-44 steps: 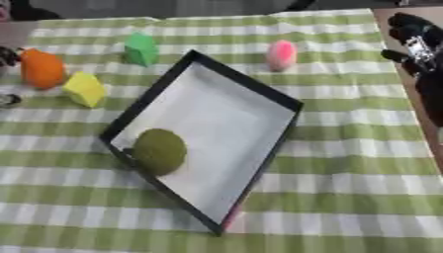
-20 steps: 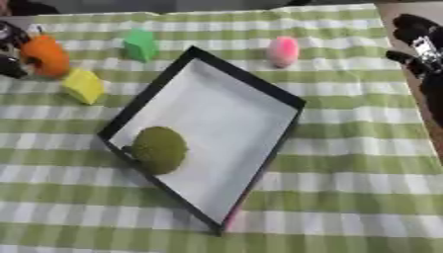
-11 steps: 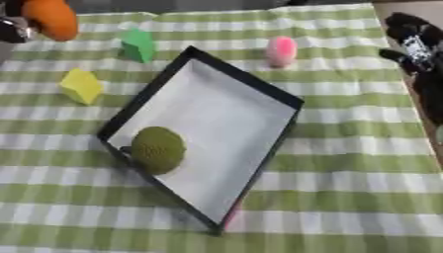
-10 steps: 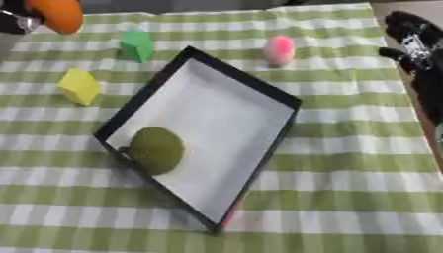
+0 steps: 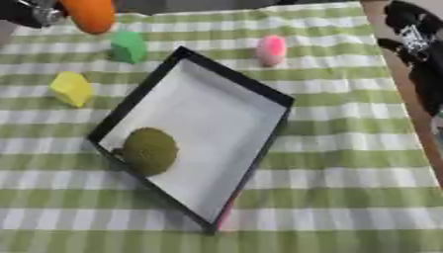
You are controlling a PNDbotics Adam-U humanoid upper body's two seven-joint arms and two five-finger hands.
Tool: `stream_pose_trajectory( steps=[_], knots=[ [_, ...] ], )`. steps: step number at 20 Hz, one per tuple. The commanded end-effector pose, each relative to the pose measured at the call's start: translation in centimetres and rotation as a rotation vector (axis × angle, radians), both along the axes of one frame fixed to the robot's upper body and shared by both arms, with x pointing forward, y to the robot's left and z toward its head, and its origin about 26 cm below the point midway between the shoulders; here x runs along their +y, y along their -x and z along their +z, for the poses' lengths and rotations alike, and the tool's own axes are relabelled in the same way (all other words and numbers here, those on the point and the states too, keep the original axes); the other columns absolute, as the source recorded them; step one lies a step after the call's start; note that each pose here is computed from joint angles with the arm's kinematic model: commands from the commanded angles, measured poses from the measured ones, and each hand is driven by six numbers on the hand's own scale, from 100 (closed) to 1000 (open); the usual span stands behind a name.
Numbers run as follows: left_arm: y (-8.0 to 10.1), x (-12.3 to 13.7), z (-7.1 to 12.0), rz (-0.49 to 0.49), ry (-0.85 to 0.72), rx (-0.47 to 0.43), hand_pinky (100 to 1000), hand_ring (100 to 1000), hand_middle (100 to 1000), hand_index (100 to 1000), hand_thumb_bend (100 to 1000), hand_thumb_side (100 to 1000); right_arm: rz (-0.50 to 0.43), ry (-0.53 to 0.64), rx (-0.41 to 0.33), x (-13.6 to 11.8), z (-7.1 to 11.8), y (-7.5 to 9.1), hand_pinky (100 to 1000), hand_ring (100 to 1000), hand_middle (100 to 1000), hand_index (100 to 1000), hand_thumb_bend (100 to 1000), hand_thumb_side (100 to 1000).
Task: Pick up objects on the table and place them in the box.
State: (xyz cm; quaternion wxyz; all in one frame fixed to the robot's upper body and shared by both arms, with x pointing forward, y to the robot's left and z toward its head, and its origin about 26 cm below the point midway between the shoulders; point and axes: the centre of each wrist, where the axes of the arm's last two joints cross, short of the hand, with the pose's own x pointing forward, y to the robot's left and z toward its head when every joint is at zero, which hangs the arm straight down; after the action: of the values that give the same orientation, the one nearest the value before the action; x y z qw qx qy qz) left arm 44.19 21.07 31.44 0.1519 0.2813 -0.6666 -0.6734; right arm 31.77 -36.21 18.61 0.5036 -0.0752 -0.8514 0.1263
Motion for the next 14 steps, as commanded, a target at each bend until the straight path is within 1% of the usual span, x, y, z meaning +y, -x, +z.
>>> stream_pose_trajectory(
  steps=[1, 4, 8, 11, 14],
  knots=[
    [1.9, -3.0, 1.4, -0.098, 0.005, -0.024, 724, 699, 627, 661, 100, 100, -0.012, 0.024, -0.042, -0.7, 1.7, 0.0, 895, 1000, 904, 904, 100, 645],
    [3.6, -6.1, 1.2, -0.178, -0.010, 0.006, 724, 699, 627, 662, 100, 100, -0.011, 0.024, -0.045, -0.8, 1.9, -0.1, 895, 1000, 903, 904, 100, 645],
    [6.1, -8.9, 0.9, -0.255, -0.058, 0.065, 723, 698, 627, 663, 100, 100, -0.011, 0.028, -0.044, -0.9, 1.9, -0.2, 895, 1000, 903, 904, 100, 646],
    [7.5, -10.4, 0.4, -0.266, -0.109, 0.097, 723, 697, 626, 663, 100, 100, -0.009, 0.030, -0.044, -0.9, 1.9, -0.2, 895, 1000, 903, 904, 100, 647],
    [8.1, -12.1, -0.8, -0.252, -0.170, 0.149, 723, 698, 627, 665, 100, 100, -0.009, 0.030, -0.044, -0.9, 1.9, -0.2, 895, 1000, 903, 904, 100, 647]
  ],
)
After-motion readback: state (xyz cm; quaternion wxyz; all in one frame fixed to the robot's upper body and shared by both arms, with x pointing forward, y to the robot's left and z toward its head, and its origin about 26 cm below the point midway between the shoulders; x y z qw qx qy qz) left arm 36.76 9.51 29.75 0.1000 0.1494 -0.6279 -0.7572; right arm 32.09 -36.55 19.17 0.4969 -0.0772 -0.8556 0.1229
